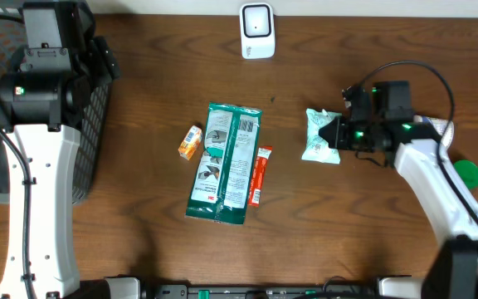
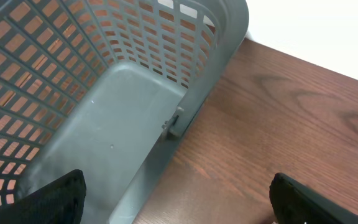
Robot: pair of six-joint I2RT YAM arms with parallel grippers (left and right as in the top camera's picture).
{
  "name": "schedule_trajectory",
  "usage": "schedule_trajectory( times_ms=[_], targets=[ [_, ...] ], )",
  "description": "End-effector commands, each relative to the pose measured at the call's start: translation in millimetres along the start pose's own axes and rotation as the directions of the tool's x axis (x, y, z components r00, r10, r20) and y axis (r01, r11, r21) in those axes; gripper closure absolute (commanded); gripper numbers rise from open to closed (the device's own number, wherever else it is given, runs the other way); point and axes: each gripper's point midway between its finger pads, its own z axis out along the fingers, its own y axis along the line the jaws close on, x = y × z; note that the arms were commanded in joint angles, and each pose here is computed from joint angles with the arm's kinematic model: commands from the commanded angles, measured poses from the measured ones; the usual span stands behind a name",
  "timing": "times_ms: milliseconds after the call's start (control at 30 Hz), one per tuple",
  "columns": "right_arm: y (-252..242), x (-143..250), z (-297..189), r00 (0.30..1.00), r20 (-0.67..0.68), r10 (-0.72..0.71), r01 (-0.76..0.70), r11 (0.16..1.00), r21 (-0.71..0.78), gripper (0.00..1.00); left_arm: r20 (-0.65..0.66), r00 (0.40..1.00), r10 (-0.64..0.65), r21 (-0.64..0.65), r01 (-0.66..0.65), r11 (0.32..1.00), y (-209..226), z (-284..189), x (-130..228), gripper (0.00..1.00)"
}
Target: Scan the item barcode
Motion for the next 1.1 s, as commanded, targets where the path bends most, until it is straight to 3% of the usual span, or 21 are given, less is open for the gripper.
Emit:
schedule_trajectory(
  times_ms=[0, 367, 533, 1067],
  targets=[
    [49, 0, -27, 0.986, 0.050, -0.160, 0.167, 0.957, -0.236, 0.99, 0.011, 1.000, -0.007, -0.017, 0.007, 1.000, 4, -1, -3, 0.10],
    [90, 6, -48, 0.959, 0.111, -0.260, 0.282, 0.850, -0.445, 0.99, 0.011, 1.000, -0.007, -0.017, 0.007, 1.000, 4, -1, -3, 0.10],
    [89, 6, -47, 0.939, 0.139, -0.314, 0.343, 0.834, -0.432, 0.99, 0.011, 1.000, -0.007, -0.017, 0.007, 1.000, 4, -1, -3, 0.10],
    [69, 11, -36, 0.949, 0.079, -0.307, 0.316, 0.894, -0.317, 0.99, 0.011, 1.000, -0.007, -0.017, 0.007, 1.000, 4, -1, -3, 0.09]
  ],
)
